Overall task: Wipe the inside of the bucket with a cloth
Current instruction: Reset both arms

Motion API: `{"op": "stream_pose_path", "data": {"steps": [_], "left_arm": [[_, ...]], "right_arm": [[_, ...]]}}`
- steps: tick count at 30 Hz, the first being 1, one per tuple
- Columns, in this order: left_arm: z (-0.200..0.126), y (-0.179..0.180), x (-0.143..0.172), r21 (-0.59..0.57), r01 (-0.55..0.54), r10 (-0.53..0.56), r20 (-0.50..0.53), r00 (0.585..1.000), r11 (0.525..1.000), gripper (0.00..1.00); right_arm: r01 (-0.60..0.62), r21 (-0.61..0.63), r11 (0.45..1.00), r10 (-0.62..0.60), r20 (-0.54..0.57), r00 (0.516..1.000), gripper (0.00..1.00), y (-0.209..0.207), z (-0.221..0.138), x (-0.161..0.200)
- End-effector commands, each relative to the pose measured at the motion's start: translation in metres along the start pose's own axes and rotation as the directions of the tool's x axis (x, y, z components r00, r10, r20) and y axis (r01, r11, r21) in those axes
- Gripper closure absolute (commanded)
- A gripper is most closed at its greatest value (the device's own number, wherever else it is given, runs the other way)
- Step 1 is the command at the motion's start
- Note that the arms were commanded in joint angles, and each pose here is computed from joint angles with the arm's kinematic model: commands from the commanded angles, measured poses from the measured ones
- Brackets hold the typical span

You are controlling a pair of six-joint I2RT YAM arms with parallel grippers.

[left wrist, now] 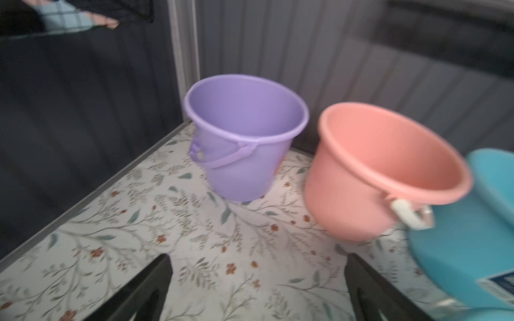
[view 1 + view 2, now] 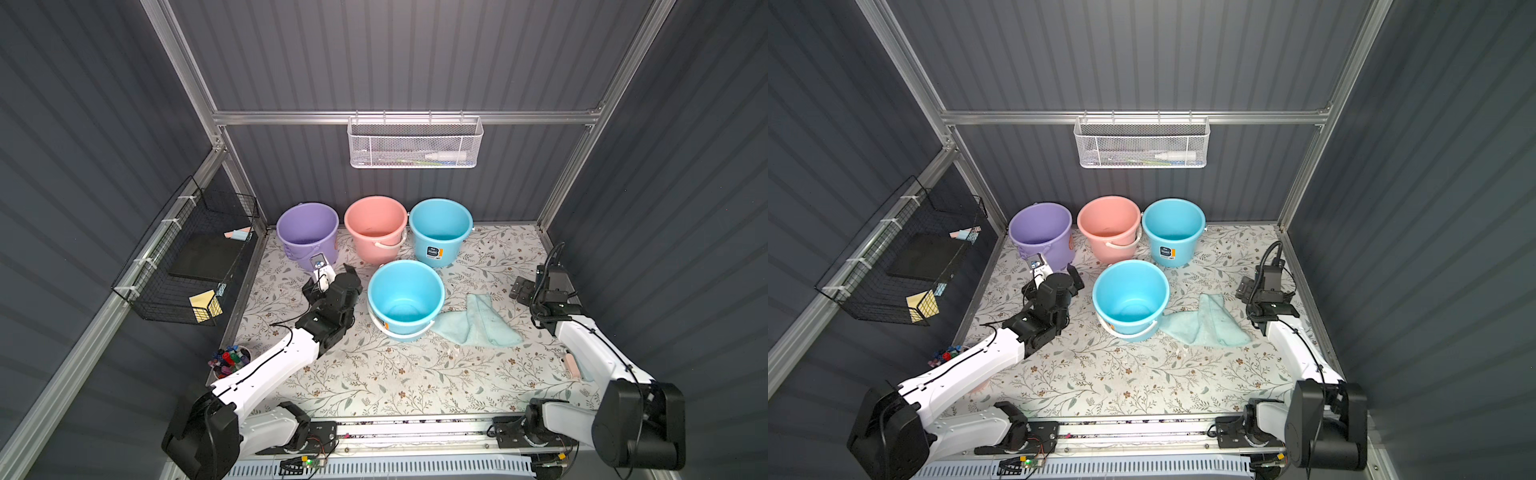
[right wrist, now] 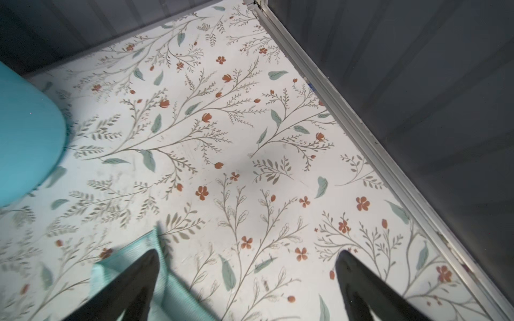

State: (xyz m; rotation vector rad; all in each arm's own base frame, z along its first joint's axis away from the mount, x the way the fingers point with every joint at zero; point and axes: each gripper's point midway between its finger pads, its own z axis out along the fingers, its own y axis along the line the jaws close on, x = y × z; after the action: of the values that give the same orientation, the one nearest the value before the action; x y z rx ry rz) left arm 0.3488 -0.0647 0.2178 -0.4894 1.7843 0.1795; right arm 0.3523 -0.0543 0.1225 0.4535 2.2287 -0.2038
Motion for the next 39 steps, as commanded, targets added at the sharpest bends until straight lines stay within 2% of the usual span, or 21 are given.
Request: {"op": "stream_pose_path", "data": {"steps": [1,6,8,10,12,13,16,18,21,22,23,25,29,39], "left_arm": [[0.010,0.033,-0.002,-0.141,0.017,0.000,0.123,0.992,0.990,0.00],[0.036,0.048,-0.003,-0.220,-0.027,0.067,0.176,0.982,0.975,0.00],[0.055,0.056,0.004,-0.204,-0.025,0.064,0.187,0.980,0.979,0.00],[0.070,0.061,0.012,-0.177,-0.008,0.043,0.195,0.980,0.984,0.00],[0.077,0.060,0.012,-0.152,-0.033,0.066,0.213,0.975,0.988,0.01],[0.076,0.056,0.005,-0.102,-0.032,0.057,0.258,0.964,0.994,0.00],[0.080,0.056,-0.004,-0.018,-0.038,0.042,0.316,0.948,0.999,0.00],[0.092,0.057,-0.005,0.037,-0.035,0.022,0.318,0.948,0.999,0.00],[0.108,0.059,0.009,0.106,-0.034,0.000,0.305,0.952,0.994,0.00],[0.110,0.057,0.009,0.117,-0.041,0.002,0.319,0.948,0.992,0.00],[0.116,0.056,0.013,0.126,-0.055,0.016,0.287,0.958,0.991,0.00],[0.124,0.054,0.012,0.163,-0.054,0.009,0.269,0.963,0.985,0.00],[0.124,0.056,0.013,0.160,-0.053,0.010,0.259,0.966,0.986,0.00],[0.124,0.057,0.013,0.157,-0.051,0.009,0.258,0.966,0.986,0.00]], "right_arm": [[0.059,0.024,0.998,-0.062,0.161,0.985,0.01,-0.001,0.015,-0.014],[0.113,-0.078,0.990,-0.093,0.224,0.970,0.01,0.019,0.027,-0.009],[0.116,-0.120,0.986,-0.093,0.178,0.980,0.01,0.026,0.027,-0.004],[0.080,-0.199,0.977,-0.039,0.204,0.978,0.01,0.036,0.020,-0.004],[0.102,-0.295,0.950,-0.031,0.238,0.971,0.01,0.051,0.010,-0.002],[0.123,-0.315,0.941,-0.037,0.266,0.963,0.01,0.055,0.008,-0.003],[0.111,-0.284,0.952,-0.026,0.286,0.958,0.01,0.048,0.018,-0.001],[0.142,-0.327,0.934,-0.043,0.294,0.955,0.01,0.056,0.023,0.008],[0.189,-0.363,0.912,-0.063,0.332,0.941,0.01,0.066,0.027,0.011],[0.196,-0.368,0.909,-0.071,0.327,0.942,0.01,0.068,0.027,0.012],[0.196,-0.365,0.910,-0.081,0.309,0.948,0.01,0.068,0.029,0.012],[0.149,-0.333,0.931,-0.067,0.246,0.967,0.01,0.062,0.035,0.012],[0.133,-0.297,0.946,-0.058,0.247,0.967,0.01,0.057,0.039,0.009],[0.130,-0.297,0.946,-0.056,0.245,0.968,0.01,0.057,0.038,0.009]]}}
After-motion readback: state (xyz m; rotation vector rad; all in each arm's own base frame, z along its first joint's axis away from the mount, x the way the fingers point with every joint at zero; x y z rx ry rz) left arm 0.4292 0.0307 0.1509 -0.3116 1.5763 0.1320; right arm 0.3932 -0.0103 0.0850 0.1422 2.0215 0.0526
